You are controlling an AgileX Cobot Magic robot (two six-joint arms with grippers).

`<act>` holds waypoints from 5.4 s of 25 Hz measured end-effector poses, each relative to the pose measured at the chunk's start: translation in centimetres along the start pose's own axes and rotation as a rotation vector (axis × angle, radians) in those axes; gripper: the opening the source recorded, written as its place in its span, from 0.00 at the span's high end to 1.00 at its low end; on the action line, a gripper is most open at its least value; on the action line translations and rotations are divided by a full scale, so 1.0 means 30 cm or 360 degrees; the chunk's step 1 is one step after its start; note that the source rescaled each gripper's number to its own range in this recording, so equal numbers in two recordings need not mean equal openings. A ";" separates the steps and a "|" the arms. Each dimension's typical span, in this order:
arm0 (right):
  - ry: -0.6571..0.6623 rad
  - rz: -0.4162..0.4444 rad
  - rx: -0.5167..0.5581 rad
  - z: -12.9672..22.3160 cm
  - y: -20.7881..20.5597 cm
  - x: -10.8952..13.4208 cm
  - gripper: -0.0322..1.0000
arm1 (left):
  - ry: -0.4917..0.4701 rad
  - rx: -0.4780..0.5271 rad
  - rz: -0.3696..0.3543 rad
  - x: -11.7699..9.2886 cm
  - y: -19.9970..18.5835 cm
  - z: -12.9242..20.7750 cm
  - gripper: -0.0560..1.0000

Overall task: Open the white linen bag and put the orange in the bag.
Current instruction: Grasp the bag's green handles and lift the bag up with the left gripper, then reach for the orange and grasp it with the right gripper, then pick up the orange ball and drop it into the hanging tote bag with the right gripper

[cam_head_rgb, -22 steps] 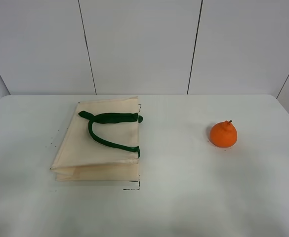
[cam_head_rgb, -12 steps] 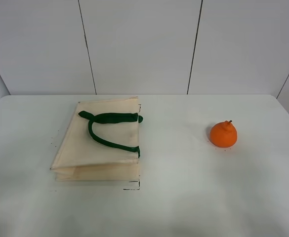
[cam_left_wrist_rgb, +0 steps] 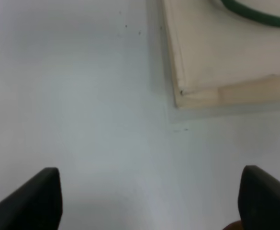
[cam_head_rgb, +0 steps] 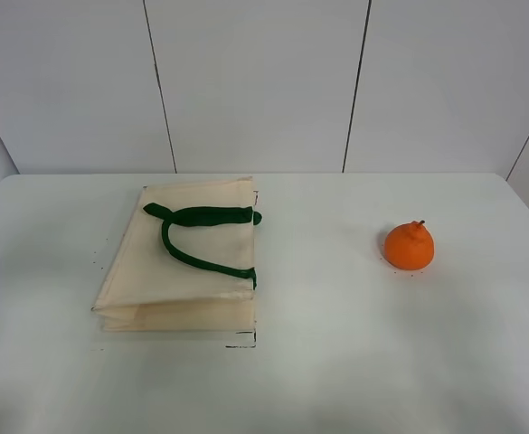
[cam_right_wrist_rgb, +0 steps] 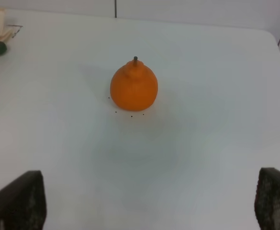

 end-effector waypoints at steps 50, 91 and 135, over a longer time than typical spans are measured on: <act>0.0000 0.0000 0.0000 0.000 0.000 0.000 0.00 | -0.0129 0.0816 0.0058 -0.376 1.235 -0.337 0.29; 0.0009 0.0018 0.0355 -0.095 0.163 0.005 0.00 | 0.0115 0.0155 0.0255 -0.428 0.376 -0.855 0.95; 0.0048 -0.0111 0.1406 -0.034 1.278 0.061 0.97 | 0.0112 0.0105 0.0277 -0.416 0.298 -0.865 0.95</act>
Point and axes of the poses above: a point on each arm's last joint axis where the gripper is mounted, y pointing out along that axis toward the gripper, x along the wrist's bending axis when the last joint is at zero, z = x × y, the point moved 10 cm from there along y, pointing out along that axis toward the gripper, and after that the axes turned 3 degrees about y, right-handed, at the moved point
